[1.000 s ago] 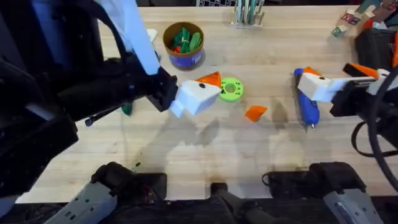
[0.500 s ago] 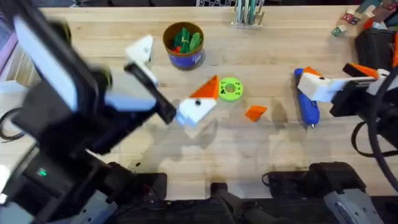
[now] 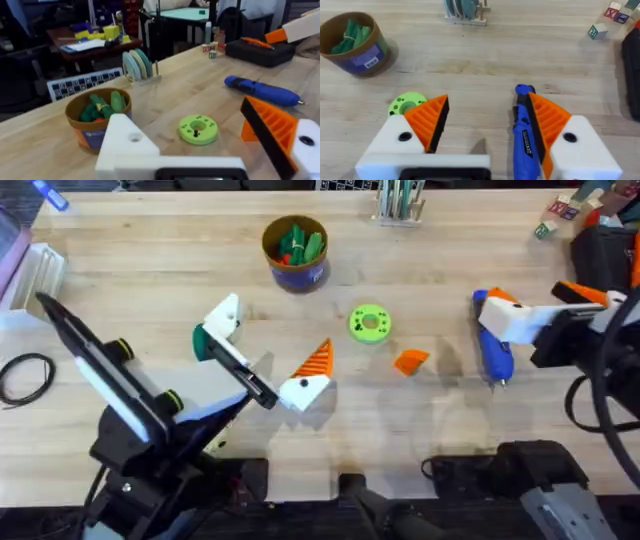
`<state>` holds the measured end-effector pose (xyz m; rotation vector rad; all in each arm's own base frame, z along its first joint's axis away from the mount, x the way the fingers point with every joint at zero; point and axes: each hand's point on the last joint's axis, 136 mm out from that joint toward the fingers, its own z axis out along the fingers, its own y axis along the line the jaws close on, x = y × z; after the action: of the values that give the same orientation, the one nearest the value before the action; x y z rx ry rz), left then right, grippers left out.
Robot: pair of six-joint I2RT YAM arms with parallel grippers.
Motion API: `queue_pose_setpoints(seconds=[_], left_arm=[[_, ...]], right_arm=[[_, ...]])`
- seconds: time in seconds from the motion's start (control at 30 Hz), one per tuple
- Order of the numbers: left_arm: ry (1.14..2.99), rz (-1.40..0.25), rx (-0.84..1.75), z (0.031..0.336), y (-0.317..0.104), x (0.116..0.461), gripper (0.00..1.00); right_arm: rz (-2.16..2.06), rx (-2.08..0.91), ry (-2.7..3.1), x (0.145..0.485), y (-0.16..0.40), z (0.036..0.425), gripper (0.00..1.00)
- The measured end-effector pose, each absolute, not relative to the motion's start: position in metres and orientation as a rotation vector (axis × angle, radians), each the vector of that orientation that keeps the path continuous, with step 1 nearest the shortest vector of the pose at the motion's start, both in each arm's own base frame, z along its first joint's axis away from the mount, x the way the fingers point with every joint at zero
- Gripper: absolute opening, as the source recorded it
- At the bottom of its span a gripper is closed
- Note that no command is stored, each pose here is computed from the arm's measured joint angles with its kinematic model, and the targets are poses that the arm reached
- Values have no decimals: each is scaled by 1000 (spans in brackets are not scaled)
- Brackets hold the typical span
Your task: Pick up the gripper from the table and insert it into the empty holder that is missing its gripper. Then pick up a screw, insert it into the mounting hole, and use the screwdriver to tighten it. Finally, clean up the table by picking up the vegetable and placing it into the bucket.
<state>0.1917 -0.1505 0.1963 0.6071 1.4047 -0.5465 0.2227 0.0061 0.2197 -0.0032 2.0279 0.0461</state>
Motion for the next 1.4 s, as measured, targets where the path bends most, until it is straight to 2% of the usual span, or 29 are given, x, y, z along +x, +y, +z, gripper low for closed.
queue_pose_setpoints(seconds=[0.23, 1.2, 1.4], left_arm=[[1538, -588, 630, 162, -153, 190, 985], [1536, -600, 633, 162, -154, 189, 985], [1536, -600, 633, 162, -154, 189, 985]], right_arm=[[46, -3, 2028, 223, 6, 220, 934], [52, 4, 2032, 222, 6, 219, 934], [181, -49, 2073, 217, 26, 211, 934]])
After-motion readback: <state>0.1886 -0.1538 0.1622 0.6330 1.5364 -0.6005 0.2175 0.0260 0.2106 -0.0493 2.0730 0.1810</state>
